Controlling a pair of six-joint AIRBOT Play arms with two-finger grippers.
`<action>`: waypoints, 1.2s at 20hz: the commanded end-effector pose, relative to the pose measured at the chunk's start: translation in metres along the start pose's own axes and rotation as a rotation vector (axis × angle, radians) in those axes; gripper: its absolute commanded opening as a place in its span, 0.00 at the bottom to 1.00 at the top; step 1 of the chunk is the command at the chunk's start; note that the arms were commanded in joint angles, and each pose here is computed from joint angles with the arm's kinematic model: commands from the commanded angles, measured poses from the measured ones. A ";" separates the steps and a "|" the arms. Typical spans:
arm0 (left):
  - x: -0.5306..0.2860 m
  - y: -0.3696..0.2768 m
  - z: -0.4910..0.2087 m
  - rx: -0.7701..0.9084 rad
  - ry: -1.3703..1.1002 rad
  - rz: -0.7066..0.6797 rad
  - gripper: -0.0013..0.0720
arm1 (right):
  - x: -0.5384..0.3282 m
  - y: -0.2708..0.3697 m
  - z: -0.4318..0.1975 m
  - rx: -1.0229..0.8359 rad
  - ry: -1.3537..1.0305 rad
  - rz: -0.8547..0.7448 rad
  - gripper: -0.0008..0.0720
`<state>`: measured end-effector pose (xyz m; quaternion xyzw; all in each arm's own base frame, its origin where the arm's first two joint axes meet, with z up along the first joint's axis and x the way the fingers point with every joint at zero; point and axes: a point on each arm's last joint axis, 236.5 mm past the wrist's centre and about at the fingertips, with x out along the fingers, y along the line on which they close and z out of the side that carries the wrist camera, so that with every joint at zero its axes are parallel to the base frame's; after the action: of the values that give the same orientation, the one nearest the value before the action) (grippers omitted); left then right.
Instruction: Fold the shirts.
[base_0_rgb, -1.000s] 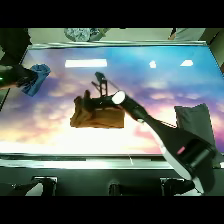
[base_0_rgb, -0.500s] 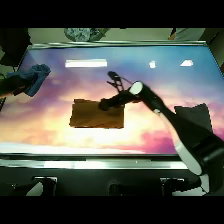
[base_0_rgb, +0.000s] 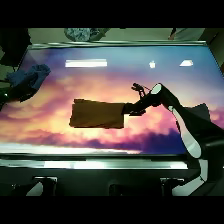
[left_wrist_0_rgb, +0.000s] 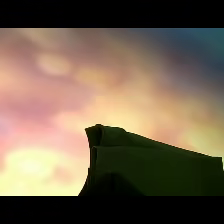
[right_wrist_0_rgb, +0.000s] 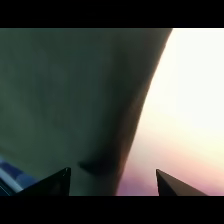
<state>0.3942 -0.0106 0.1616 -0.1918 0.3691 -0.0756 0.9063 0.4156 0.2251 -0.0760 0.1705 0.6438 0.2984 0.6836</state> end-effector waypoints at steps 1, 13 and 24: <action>0.001 0.001 -0.001 0.007 0.000 0.002 0.06 | 0.030 0.017 0.008 0.063 -0.025 0.092 0.77; 0.001 0.001 -0.001 0.018 0.000 0.003 0.06 | -0.186 0.022 0.059 -0.147 -0.386 0.026 0.07; 0.001 0.001 -0.001 0.017 0.001 0.003 0.06 | -0.422 -0.079 -0.041 0.158 -0.752 -0.245 0.07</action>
<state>0.3942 -0.0100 0.1600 -0.1833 0.3691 -0.0778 0.9078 0.4213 -0.0611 0.1888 0.2211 0.3912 0.1353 0.8831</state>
